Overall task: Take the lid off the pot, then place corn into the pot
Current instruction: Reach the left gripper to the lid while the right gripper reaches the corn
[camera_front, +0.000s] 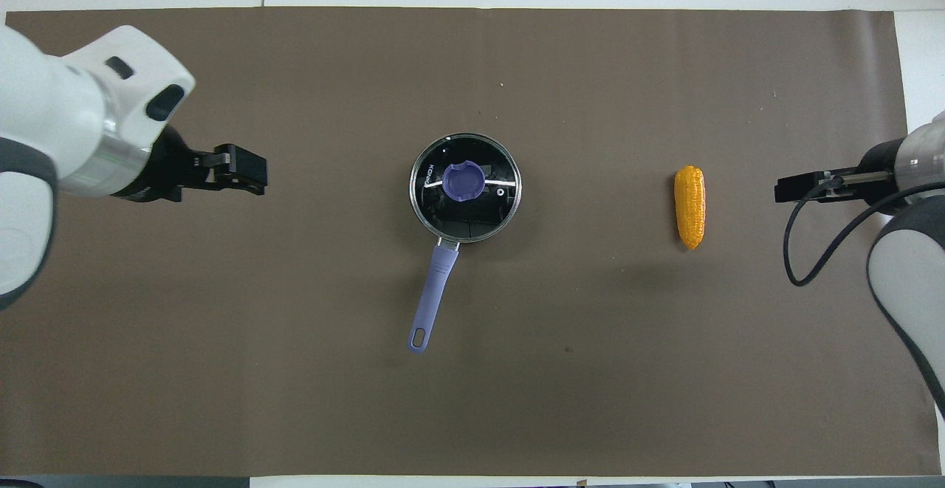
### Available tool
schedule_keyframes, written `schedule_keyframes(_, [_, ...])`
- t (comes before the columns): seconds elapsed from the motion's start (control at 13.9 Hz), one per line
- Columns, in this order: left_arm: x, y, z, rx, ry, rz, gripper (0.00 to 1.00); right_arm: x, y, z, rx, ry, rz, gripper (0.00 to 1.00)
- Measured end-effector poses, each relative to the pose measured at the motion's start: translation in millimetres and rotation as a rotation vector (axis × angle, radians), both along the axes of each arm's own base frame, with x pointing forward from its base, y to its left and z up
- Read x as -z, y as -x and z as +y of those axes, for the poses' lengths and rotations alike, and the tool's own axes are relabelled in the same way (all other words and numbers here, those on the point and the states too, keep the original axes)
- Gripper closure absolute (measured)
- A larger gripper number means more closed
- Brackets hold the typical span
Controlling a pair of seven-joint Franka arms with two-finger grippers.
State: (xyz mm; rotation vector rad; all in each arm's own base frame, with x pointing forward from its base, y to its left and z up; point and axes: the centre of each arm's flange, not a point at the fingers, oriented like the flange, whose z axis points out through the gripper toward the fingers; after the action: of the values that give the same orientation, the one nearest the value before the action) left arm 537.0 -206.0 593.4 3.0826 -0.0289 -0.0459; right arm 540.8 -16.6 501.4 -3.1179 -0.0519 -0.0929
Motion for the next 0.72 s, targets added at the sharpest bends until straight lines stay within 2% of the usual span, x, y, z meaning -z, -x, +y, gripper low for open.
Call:
schedule_keyframes(0.22, [46.6,-28.4,-100.3,-0.027,0.011,0.038,0.0,61.0,-15.0,17.6,0.012,0.005,0.009,0.0])
schedule_keyframes(0.43, [127.0,-42.0,-197.1,-0.026,0.005,0.065,0.0,120.2,-28.8,35.4,0.0,0.011,-0.032,0.0])
schedule_keyframes(0.58, [156.2,-38.5,-231.8,-0.014,-0.003,0.056,0.0,150.7,-28.9,47.9,-0.007,0.013,-0.034,0.0])
schedule_keyframes(0.72, [155.2,-40.2,-233.8,-0.012,-0.01,0.043,0.0,165.9,-27.3,62.8,-0.023,0.014,-0.015,0.0])
